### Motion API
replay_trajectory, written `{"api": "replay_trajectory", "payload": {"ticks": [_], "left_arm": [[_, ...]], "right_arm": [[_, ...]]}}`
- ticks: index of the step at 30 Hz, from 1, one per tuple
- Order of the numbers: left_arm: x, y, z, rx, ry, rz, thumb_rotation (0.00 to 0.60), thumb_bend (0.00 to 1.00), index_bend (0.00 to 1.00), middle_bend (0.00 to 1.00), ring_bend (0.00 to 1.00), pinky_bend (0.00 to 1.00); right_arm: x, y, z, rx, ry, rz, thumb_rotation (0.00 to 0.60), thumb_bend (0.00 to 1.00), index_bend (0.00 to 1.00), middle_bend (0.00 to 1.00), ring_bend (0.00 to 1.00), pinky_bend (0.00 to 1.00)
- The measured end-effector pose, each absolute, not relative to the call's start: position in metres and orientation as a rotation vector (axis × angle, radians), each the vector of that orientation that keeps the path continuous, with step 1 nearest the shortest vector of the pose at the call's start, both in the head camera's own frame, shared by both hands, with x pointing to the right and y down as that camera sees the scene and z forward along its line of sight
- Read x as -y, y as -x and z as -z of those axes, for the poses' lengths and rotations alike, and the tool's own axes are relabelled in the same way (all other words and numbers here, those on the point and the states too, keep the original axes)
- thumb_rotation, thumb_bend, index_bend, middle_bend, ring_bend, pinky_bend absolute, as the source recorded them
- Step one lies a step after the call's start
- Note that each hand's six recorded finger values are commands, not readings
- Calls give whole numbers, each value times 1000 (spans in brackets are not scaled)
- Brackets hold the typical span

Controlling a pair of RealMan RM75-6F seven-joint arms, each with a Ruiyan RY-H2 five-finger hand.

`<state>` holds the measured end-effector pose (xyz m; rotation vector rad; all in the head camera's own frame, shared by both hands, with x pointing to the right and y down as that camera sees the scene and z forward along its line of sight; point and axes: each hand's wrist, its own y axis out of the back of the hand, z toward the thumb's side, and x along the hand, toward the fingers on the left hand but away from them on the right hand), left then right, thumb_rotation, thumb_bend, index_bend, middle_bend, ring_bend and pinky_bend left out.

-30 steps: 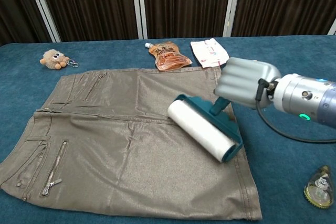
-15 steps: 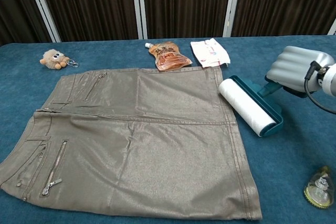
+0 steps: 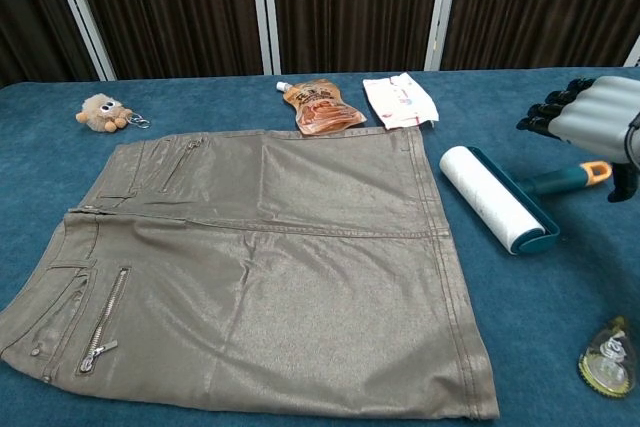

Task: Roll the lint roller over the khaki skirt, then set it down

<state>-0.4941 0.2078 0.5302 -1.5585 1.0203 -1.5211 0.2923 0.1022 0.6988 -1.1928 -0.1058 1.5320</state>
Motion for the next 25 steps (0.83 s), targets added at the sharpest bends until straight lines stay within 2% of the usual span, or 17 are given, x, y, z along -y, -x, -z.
{"api": "replay_trajectory", "payload": {"ticks": [11,18,25], "left_arm": [[-211,497,-517,-1053,1562,1471,600,38,0,0,0,0],[-211,501,-514,-1070,1563,1466,600,39,0,0,0,0],[-213,502,-512,-1070,1568,1454,600,39,0,0,0,0]], "right_arm": [[-112,-320,-615,430,1308,-1485,600,0,0,0,0,0],[-142,-342,-578,650,1421,-1428,600,0,0,0,0,0],[-184,-369,-558,859,1520,-1395,600,0,0,0,0,0]]}}
